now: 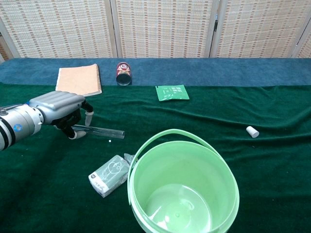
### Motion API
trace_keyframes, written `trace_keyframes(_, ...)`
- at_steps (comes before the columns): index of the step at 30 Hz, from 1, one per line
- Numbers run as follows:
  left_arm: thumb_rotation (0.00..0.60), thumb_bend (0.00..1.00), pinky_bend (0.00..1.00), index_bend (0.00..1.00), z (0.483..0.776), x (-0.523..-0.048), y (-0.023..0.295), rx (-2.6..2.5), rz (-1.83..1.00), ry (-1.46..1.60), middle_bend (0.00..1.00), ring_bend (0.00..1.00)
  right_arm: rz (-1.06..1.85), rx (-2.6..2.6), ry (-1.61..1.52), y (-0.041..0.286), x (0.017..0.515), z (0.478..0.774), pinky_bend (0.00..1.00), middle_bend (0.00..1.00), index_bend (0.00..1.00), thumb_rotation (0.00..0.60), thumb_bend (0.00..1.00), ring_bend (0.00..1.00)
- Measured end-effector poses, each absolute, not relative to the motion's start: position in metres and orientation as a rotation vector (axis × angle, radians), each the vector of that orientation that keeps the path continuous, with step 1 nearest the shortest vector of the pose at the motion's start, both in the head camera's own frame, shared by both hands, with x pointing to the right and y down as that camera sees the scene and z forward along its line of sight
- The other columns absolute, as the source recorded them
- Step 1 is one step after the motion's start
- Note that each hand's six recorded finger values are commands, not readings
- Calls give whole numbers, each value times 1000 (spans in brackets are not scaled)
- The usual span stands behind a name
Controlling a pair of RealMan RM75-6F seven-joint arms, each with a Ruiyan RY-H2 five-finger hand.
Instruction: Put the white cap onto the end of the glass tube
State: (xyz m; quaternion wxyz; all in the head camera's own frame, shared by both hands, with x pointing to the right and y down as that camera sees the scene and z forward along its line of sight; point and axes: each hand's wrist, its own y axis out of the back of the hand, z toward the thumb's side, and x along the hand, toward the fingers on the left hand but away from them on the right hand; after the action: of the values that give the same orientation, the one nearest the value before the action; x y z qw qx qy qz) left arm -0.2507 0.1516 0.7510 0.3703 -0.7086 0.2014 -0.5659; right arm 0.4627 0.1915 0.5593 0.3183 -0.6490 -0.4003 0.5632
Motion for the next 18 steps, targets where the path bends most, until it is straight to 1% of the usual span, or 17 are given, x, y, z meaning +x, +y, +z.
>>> trace_keyframes(10, 600, 483, 902, 632, 755, -254, 153, -1827, -1451, 522, 925, 879, 1480, -1707, -1060, 192, 463, 558, 509, 355, 243, 600, 622, 537)
trace_keyframes(18, 600, 494, 907, 659, 752, -253, 151, -1854, -1430, 568, 936, 887, 1466, -1702, -1069, 190, 462, 556, 509, 360, 247, 600, 622, 544)
